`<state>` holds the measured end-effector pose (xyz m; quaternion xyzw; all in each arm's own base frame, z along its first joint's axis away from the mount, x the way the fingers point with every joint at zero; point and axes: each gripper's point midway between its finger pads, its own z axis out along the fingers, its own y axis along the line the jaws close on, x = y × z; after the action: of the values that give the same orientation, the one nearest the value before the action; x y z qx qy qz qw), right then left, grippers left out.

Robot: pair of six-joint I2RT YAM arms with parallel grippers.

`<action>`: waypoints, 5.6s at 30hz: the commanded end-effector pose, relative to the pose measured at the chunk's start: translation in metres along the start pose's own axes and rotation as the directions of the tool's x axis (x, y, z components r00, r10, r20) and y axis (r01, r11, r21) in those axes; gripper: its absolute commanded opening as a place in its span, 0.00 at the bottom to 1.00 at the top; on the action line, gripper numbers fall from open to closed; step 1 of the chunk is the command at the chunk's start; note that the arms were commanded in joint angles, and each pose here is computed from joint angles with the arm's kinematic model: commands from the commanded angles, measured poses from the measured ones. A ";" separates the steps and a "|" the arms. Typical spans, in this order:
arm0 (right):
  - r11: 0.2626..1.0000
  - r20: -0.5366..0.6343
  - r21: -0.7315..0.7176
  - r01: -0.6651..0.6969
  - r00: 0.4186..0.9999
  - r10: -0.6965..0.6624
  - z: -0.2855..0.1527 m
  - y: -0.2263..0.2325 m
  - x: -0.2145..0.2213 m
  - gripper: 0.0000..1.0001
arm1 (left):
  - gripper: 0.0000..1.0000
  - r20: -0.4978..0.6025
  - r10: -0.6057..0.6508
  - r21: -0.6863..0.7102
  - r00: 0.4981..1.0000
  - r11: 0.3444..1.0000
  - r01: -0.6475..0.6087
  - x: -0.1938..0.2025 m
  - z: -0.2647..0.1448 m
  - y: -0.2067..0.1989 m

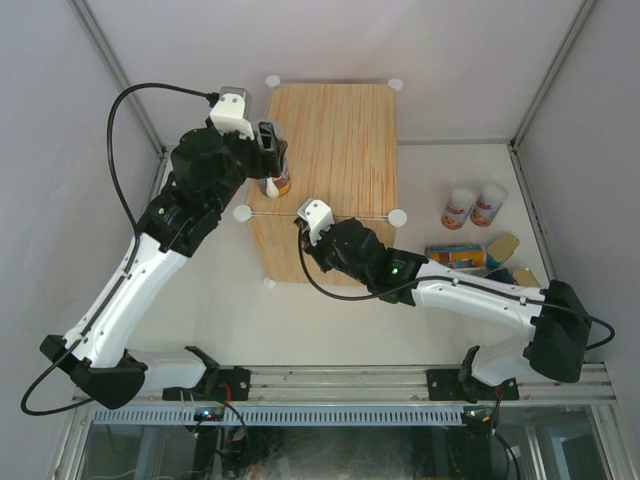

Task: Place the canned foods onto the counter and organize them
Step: Move the counter to the center of the board, then place the canned food on the counter, then pick up the canned food from the center of the board.

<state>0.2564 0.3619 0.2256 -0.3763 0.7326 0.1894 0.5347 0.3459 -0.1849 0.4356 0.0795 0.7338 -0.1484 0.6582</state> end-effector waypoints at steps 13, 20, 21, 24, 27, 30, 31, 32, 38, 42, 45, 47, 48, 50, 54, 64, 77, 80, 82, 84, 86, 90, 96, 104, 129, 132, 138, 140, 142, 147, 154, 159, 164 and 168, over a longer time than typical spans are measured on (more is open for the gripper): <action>0.994 0.072 -0.002 -0.114 0.991 0.114 -0.040 -0.001 -0.025 0.22 | 0.03 0.180 -0.050 0.028 0.982 0.999 0.045 -0.040 -0.020 -0.002; 0.994 0.049 -0.001 -0.110 0.993 0.110 -0.050 -0.001 -0.018 0.28 | 0.26 0.182 -0.053 0.006 0.982 0.999 0.052 -0.037 -0.023 0.002; 0.994 0.046 0.001 -0.111 0.993 0.111 -0.051 -0.003 -0.017 0.29 | 0.30 0.188 -0.055 0.008 0.981 0.998 0.054 -0.037 -0.024 0.001; 0.993 0.049 0.013 -0.115 0.992 0.114 -0.057 -0.006 -0.018 0.29 | 0.41 0.194 -0.066 0.011 0.979 0.998 0.065 -0.036 -0.026 0.001; 0.993 0.050 0.017 -0.117 0.992 0.116 -0.061 -0.007 -0.017 0.29 | 0.50 0.192 -0.070 0.015 0.979 0.998 0.069 -0.036 -0.027 -0.001; 0.992 0.055 0.019 -0.122 0.991 0.121 -0.064 -0.008 -0.017 0.29 | 0.58 0.199 -0.077 0.018 0.977 0.997 0.075 -0.040 -0.028 -0.002; 0.992 0.056 0.018 -0.124 0.991 0.123 -0.065 -0.007 -0.017 0.29 | 0.60 0.199 -0.077 0.017 0.977 0.997 0.076 -0.040 -0.029 -0.002; 0.992 0.057 0.018 -0.125 0.991 0.124 -0.066 -0.007 -0.017 0.29 | 0.61 0.197 -0.077 0.016 0.977 0.997 0.075 -0.040 -0.028 -0.003; 0.992 0.065 0.017 -0.125 0.990 0.124 -0.069 -0.003 -0.019 0.30 | 0.67 0.189 -0.066 0.019 0.980 0.998 0.064 -0.038 -0.029 -0.004; 0.992 0.064 0.017 -0.126 0.990 0.124 -0.069 -0.002 -0.018 0.30 | 0.66 0.182 -0.058 0.039 0.982 0.998 0.052 -0.037 -0.027 -0.010; 0.992 0.065 0.018 -0.128 0.990 0.127 -0.070 0.000 -0.017 0.30 | 0.71 0.182 -0.051 0.046 0.982 0.998 0.043 -0.038 -0.027 -0.012; 0.991 0.066 0.020 -0.130 0.990 0.128 -0.070 0.000 -0.017 0.30 | 0.73 0.184 -0.042 0.050 0.982 0.998 0.034 -0.039 -0.028 -0.013; 0.991 0.067 0.020 -0.131 0.989 0.130 -0.070 0.000 -0.017 0.30 | 0.74 0.183 -0.038 0.049 0.982 0.998 0.029 -0.039 -0.028 -0.013; 0.991 0.067 0.021 -0.131 0.989 0.129 -0.070 -0.001 -0.017 0.30 | 0.74 0.177 -0.031 0.051 0.984 0.998 0.022 -0.038 -0.026 -0.013; 0.991 0.073 0.023 -0.133 0.989 0.132 -0.071 -0.001 -0.017 0.30 | 0.78 0.168 -0.027 0.057 0.985 0.998 0.018 -0.037 -0.024 -0.016; 0.991 0.077 0.024 -0.134 0.988 0.132 -0.071 -0.002 -0.016 0.31 | 0.85 0.169 -0.026 0.059 0.985 0.998 0.016 -0.038 -0.022 -0.018; 0.992 0.070 0.017 -0.125 0.990 0.123 -0.073 -0.004 -0.015 0.31 | 0.92 0.202 -0.070 0.047 0.977 0.997 0.061 -0.046 -0.032 -0.015; 0.992 0.059 0.015 -0.125 0.991 0.123 -0.076 -0.004 -0.012 0.32 | 0.92 0.203 -0.084 0.044 0.976 0.996 0.077 -0.046 -0.035 -0.013; 0.992 0.057 0.016 -0.128 0.990 0.127 -0.077 -0.005 -0.012 0.33 | 0.93 0.206 -0.089 0.039 0.975 0.996 0.083 -0.047 -0.037 -0.012; 0.990 0.062 0.020 -0.141 0.988 0.140 -0.078 -0.007 -0.012 0.33 | 0.94 0.211 -0.091 0.032 0.973 0.996 0.086 -0.048 -0.039 -0.010; 0.988 0.070 0.012 -0.153 0.986 0.152 -0.078 -0.005 -0.012 0.35 | 0.95 0.213 -0.090 0.028 0.973 0.996 0.086 -0.048 -0.041 -0.009; 0.990 0.059 0.005 -0.140 0.988 0.140 -0.077 -0.003 -0.010 0.37 | 0.99 0.227 -0.094 0.028 0.969 0.996 0.090 -0.050 -0.045 -0.007; 0.991 0.054 0.004 -0.137 0.989 0.137 -0.080 -0.005 -0.009 0.39 | 0.99 0.249 -0.105 0.029 0.963 0.995 0.100 -0.056 -0.050 -0.006; 0.988 0.040 0.003 -0.154 0.987 0.154 -0.085 -0.003 -0.003 0.42 | 0.99 0.290 -0.125 0.025 0.949 0.992 0.123 -0.065 -0.059 -0.002; 0.961 0.042 0.041 -0.272 0.962 0.270 -0.130 -0.006 0.000 0.61 | 1.00 0.461 -0.124 -0.094 0.879 0.978 0.188 -0.092 -0.098 0.038; 0.948 0.034 0.066 -0.311 0.950 0.309 -0.138 -0.011 0.005 0.61 | 1.00 0.472 -0.120 -0.097 0.873 0.978 0.186 -0.093 -0.099 0.039; 0.918 0.045 0.124 -0.377 0.926 0.374 -0.153 -0.021 0.018 0.62 | 1.00 0.488 -0.125 -0.088 0.864 0.978 0.191 -0.093 -0.101 0.039; 0.904 0.044 0.151 -0.400 0.916 0.398 -0.159 -0.026 0.026 0.62 | 1.00 0.493 -0.125 -0.088 0.861 0.977 0.192 -0.093 -0.101 0.040; 0.888 0.042 0.176 -0.424 0.905 0.424 -0.165 -0.029 0.034 0.62 | 1.00 0.498 -0.123 -0.089 0.858 0.977 0.192 -0.093 -0.103 0.041; 0.847 0.039 0.242 -0.472 0.877 0.478 -0.179 -0.038 0.054 0.64 | 1.00 0.501 -0.122 -0.091 0.857 0.977 0.193 -0.092 -0.103 0.041; 0.766 0.061 0.329 -0.553 0.822 0.567 -0.197 -0.051 0.077 0.69 | 1.00 0.510 -0.126 -0.088 0.851 0.977 0.197 -0.094 -0.104 0.042; 0.684 0.084 0.415 -0.600 0.774 0.628 -0.208 -0.063 0.096 0.76 | 1.00 0.519 -0.128 -0.085 0.845 0.976 0.200 -0.096 -0.106 0.042; 0.524 0.163 0.512 -0.681 0.676 0.719 -0.225 -0.078 0.120 0.84 | 1.00 0.523 -0.125 -0.086 0.843 0.976 0.198 -0.098 -0.106 0.042; 0.344 0.268 0.552 -0.760 0.552 0.789 -0.239 -0.091 0.135 0.85 | 1.00 0.526 -0.127 -0.079 0.841 0.977 0.197 -0.099 -0.106 0.040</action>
<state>0.1520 0.1233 0.2045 0.0837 0.8652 0.1728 0.4633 0.2755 -0.1077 0.5279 -0.0658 0.5608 -0.1676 0.8082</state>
